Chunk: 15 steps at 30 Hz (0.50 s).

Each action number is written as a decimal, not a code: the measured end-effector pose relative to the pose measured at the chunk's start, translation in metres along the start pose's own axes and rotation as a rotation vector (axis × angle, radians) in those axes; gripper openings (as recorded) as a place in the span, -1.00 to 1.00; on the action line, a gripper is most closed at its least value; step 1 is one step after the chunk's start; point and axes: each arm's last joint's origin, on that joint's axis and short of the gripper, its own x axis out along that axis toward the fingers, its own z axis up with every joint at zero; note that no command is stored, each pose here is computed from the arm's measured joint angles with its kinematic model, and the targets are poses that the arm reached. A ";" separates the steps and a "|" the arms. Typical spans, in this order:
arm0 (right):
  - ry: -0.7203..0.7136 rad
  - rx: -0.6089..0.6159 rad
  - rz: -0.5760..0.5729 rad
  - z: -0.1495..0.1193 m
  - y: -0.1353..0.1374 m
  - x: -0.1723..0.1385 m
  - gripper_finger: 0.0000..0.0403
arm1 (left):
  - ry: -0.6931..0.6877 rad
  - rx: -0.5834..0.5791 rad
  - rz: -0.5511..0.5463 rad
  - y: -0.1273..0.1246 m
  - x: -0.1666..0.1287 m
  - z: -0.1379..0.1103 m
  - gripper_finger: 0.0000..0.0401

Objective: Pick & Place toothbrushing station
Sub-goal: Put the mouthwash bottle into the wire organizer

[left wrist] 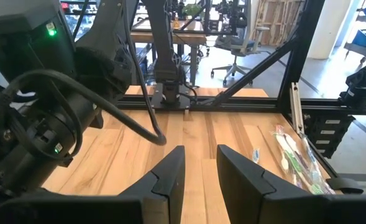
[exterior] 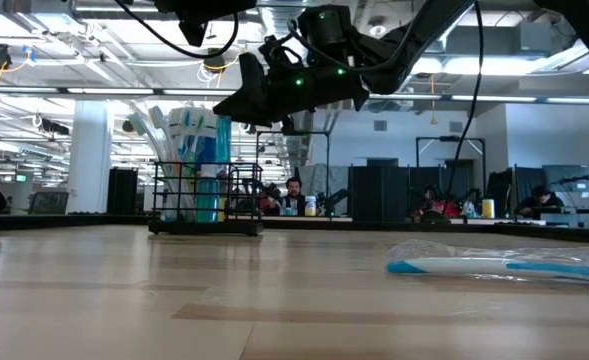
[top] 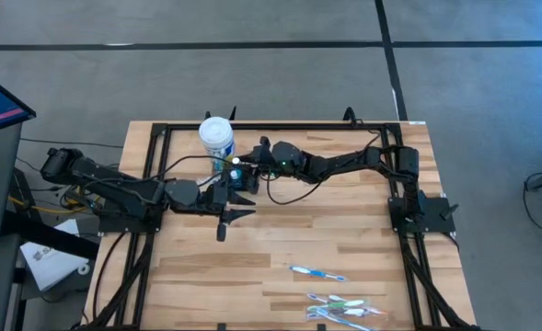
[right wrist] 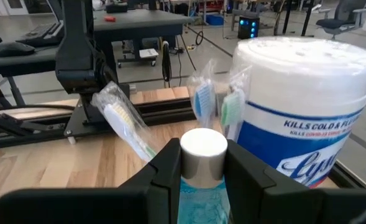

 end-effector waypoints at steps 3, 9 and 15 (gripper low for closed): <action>-0.001 0.001 0.000 0.000 0.000 0.000 -0.59 | 0.000 0.000 0.000 0.000 0.000 0.000 -0.57; 0.028 0.000 0.001 -0.003 0.001 0.000 -0.59 | 0.000 0.000 0.000 0.000 0.000 0.000 -0.57; 0.031 0.002 0.002 -0.003 0.001 0.000 -0.59 | 0.000 0.000 0.000 0.000 0.000 0.000 -0.57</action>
